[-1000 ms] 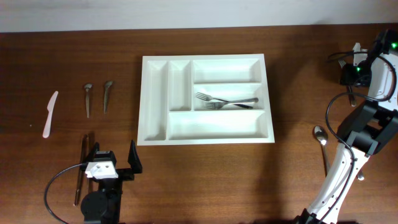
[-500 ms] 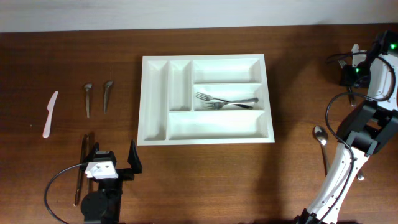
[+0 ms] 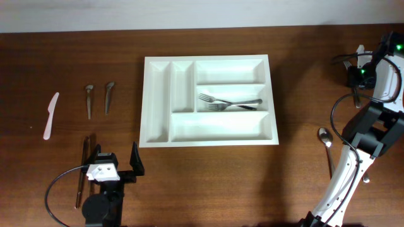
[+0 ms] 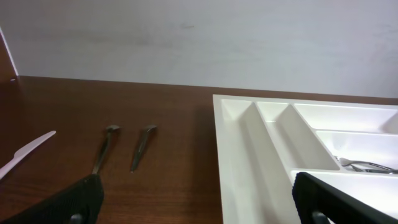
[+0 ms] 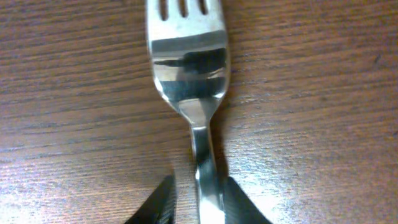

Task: Pack container
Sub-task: 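Lower the right gripper onto the last silver fork and grasp it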

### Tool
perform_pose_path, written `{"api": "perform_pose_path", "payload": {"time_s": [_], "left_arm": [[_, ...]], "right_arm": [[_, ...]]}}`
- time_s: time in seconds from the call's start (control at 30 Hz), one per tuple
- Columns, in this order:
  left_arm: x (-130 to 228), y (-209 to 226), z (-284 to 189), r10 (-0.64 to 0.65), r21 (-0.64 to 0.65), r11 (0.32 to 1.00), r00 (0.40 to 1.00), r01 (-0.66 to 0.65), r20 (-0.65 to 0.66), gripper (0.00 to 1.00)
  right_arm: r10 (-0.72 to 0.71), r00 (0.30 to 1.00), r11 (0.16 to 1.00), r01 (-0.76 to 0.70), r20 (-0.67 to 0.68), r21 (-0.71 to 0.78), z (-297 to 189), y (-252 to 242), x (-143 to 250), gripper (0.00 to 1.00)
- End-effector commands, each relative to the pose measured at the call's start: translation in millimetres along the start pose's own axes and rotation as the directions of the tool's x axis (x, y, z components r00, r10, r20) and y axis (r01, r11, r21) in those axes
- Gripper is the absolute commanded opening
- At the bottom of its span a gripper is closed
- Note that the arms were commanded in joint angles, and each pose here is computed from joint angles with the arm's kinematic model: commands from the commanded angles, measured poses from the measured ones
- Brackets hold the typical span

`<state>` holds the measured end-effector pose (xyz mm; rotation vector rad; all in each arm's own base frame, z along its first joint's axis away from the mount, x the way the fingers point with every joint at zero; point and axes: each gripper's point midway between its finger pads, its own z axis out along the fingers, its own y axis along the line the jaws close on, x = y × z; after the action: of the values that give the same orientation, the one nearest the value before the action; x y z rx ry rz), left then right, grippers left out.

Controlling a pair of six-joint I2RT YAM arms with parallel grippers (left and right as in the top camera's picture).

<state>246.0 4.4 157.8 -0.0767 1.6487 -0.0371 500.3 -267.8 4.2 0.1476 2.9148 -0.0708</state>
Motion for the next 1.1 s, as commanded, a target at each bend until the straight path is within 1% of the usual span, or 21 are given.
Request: {"api": "perform_pose_path", "payload": {"time_s": [0.0, 0.07, 0.17, 0.43, 0.67, 0.77, 0.9, 1.0, 1.07], "left_arm": [[1, 0, 0, 0.008, 0.003, 1.000, 1.000, -0.008, 0.000, 0.99], [1, 0, 0, 0.008, 0.003, 1.000, 1.000, -0.008, 0.000, 0.99], [1, 0, 0, 0.008, 0.003, 1.000, 1.000, -0.008, 0.000, 0.99], [1, 0, 0, 0.008, 0.003, 1.000, 1.000, -0.008, 0.000, 0.99], [1, 0, 0, 0.008, 0.003, 1.000, 1.000, -0.008, 0.000, 0.99], [1, 0, 0, 0.008, 0.003, 1.000, 1.000, -0.008, 0.000, 0.99], [1, 0, 0, 0.008, 0.003, 1.000, 1.000, -0.008, 0.000, 0.99], [1, 0, 0, 0.008, 0.003, 1.000, 1.000, -0.008, 0.000, 0.99], [1, 0, 0, 0.008, 0.003, 1.000, 1.000, -0.008, 0.000, 0.99]], "right_arm": [[0.011, 0.999, 1.000, -0.011, -0.040, -0.010, 19, 0, 11, 0.15], [0.011, 0.999, 1.000, -0.011, -0.041, -0.010, 19, 0, 11, 0.08], [0.010, 0.999, 1.000, -0.010, -0.040, -0.010, 19, 0, 10, 0.04], [0.009, 1.000, 1.000, -0.009, -0.026, -0.004, 13, -1, 6, 0.04], [-0.015, 0.999, 1.000, 0.015, 0.032, 0.014, -21, 5, -13, 0.04], [-0.111, 0.992, 0.994, 0.112, 0.058, -0.014, -40, 24, -23, 0.04], [-0.243, 0.966, 0.969, 0.247, 0.089, -0.031, -73, 58, -35, 0.04], [-0.367, 0.921, 0.926, 0.375, 0.132, -0.038, -103, 92, -42, 0.04], [-0.439, 0.879, 0.889, 0.455, 0.189, -0.049, -126, 119, -49, 0.04]]}}
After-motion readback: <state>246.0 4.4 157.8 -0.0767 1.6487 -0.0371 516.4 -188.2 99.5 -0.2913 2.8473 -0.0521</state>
